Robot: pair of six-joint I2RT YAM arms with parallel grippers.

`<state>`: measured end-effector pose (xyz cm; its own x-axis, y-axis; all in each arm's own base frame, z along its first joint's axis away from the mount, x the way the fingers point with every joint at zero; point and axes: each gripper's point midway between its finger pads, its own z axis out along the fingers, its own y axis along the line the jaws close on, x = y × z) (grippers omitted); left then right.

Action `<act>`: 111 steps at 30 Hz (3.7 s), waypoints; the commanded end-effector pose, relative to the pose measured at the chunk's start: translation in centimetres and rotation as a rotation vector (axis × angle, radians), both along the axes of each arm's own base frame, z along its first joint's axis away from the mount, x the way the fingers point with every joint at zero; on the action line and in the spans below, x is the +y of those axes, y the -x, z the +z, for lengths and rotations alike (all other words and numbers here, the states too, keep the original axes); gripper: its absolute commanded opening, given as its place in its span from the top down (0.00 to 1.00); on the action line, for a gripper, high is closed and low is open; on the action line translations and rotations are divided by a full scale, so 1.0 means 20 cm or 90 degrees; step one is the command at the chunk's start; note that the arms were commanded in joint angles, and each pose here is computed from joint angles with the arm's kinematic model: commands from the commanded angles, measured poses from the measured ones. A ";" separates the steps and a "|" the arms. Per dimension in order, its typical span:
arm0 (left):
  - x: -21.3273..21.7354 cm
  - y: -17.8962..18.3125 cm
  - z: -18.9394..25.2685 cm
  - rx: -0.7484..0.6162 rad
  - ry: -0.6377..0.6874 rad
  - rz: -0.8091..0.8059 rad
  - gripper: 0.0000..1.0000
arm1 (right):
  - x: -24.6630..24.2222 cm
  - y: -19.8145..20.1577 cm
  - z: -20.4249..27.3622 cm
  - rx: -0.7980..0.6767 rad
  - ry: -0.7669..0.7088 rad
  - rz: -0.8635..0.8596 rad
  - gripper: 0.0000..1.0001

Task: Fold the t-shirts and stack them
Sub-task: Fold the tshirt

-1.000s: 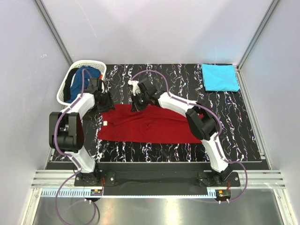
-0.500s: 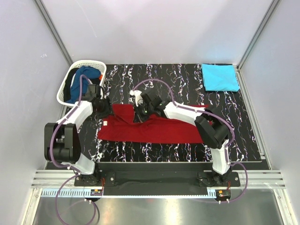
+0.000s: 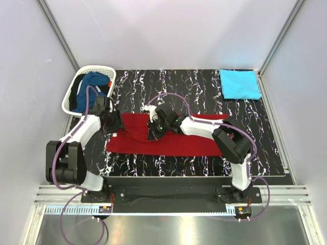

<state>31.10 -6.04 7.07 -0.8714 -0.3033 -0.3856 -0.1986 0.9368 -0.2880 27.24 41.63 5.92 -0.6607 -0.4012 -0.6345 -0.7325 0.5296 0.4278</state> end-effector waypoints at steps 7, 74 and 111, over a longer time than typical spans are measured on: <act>-0.05 0.04 0.01 -0.028 0.045 0.050 0.48 | 0.04 0.04 0.19 -0.027 -0.071 0.011 1.00; -0.01 0.38 -0.12 -0.058 0.116 0.188 0.70 | 0.02 0.12 0.21 -0.009 -0.120 0.010 1.00; -0.04 0.35 -0.12 -0.058 0.126 0.179 1.00 | 0.03 0.12 0.21 0.010 -0.124 -0.001 1.00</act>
